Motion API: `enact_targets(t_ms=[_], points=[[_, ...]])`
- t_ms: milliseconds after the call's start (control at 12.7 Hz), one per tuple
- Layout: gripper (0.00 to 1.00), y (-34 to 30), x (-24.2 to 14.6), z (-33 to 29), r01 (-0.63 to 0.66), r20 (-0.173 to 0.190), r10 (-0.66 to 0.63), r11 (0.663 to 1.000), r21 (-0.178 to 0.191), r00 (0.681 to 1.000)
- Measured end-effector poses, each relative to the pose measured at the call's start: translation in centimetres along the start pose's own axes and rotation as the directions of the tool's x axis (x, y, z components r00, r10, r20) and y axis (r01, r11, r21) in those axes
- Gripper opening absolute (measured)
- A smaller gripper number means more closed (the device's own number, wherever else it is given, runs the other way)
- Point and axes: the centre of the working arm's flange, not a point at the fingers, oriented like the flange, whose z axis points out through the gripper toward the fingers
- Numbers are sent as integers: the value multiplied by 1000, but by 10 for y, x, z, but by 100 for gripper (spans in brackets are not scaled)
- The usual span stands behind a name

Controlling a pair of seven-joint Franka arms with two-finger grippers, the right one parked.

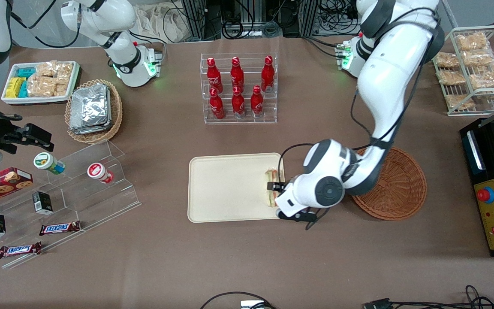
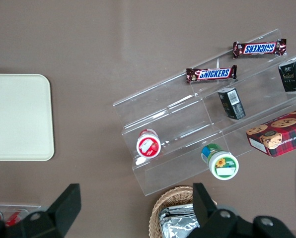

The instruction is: Place sandwich from basket to tray

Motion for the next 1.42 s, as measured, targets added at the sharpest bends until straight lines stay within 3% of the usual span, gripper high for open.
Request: enact_targets(t_ms=[315, 551, 945, 1102, 1417], points=[[100, -107, -60, -164, 83, 78, -89, 994, 78, 993], [100, -169, -111, -228, 123, 150, -145, 981, 148, 978], [100, -158, -171, -267, 133, 112, -159, 967, 216, 981], [100, -169, -168, -264, 141, 110, -167, 967, 213, 980], [100, -185, -161, -262, 107, 49, -119, 975, 194, 992]])
